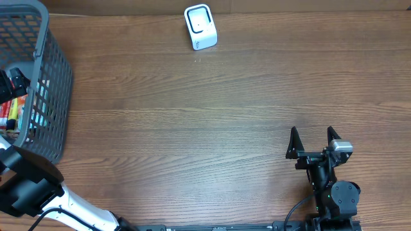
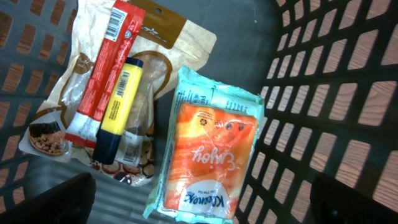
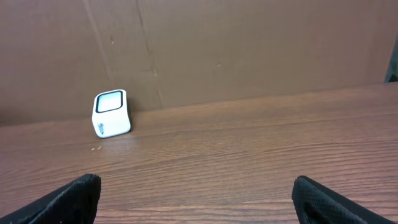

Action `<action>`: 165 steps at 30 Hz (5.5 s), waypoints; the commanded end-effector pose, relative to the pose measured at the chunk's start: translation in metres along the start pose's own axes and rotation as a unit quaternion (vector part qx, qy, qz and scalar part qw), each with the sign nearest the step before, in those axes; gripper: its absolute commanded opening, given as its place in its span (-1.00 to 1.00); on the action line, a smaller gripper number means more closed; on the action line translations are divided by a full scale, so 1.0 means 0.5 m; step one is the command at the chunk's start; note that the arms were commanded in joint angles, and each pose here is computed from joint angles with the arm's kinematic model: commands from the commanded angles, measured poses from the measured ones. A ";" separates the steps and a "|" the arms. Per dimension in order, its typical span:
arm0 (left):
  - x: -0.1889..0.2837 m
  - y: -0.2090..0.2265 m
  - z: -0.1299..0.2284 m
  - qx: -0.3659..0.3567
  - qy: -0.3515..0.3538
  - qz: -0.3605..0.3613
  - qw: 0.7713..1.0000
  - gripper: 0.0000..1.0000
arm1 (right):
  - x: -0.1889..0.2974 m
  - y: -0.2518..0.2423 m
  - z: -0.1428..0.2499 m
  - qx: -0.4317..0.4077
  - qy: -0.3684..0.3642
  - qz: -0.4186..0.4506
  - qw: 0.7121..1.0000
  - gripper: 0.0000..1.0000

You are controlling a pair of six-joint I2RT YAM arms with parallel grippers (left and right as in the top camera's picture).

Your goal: Scan the item barcode

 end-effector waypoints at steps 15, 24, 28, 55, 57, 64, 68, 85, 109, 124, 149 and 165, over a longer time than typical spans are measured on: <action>-0.155 0.024 0.095 -0.053 0.074 0.006 0.996 1.00 | 0.000 -0.002 0.004 0.002 -0.002 0.003 1.000 1.00; -0.204 0.032 0.111 -0.064 0.068 0.007 0.996 0.99 | 0.000 -0.002 0.003 0.002 -0.002 0.003 1.000 1.00; -0.225 0.035 0.121 -0.064 0.067 0.006 0.996 0.99 | 0.000 -0.002 0.004 0.002 -0.002 0.003 1.000 1.00; -0.223 0.034 0.108 -0.064 0.052 0.009 0.997 -0.03 | 0.000 -0.002 0.003 0.002 -0.002 0.003 1.000 1.00; -0.212 0.032 0.094 -0.057 0.044 0.008 0.997 -0.05 | 0.000 -0.002 0.004 0.002 -0.002 0.003 1.000 1.00; -0.130 0.020 0.018 -0.055 -0.002 0.002 0.998 -0.10 | 0.000 -0.002 0.004 0.002 -0.002 0.003 1.000 1.00; -0.060 0.009 -0.033 -0.055 -0.044 -0.003 0.997 -0.12 | 0.000 -0.002 0.004 0.002 -0.002 0.003 1.000 1.00; 0.309 -0.074 -0.120 -0.014 -0.254 0.014 0.967 -0.17 | 0.000 -0.002 0.004 0.002 -0.002 0.003 1.000 1.00; 0.524 -0.288 0.048 0.019 -0.264 0.211 0.941 -0.10 | 0.000 -0.002 0.004 0.002 -0.002 0.003 1.000 1.00; 0.462 -0.448 0.210 -0.075 -0.110 0.231 0.964 -0.63 | 0.000 -0.002 0.004 0.002 -0.002 0.003 1.000 1.00; 0.135 -0.722 0.564 -0.192 0.062 0.146 0.969 -0.77 | 0.000 -0.002 0.003 0.002 -0.002 0.003 1.000 1.00; -0.071 -0.902 0.838 -0.252 0.100 0.169 0.948 -0.87 | 0.000 -0.002 0.004 0.002 -0.002 0.003 1.000 1.00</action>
Point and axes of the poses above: each gripper's point midway between its finger pads, its own x axis back along the fingers, its own y axis along the line the jaws close on, z = x × y, the point moved 2 cm from there along x, back along the fingers, and after that the axes turned 13 degrees about x, right-handed, at the moved point
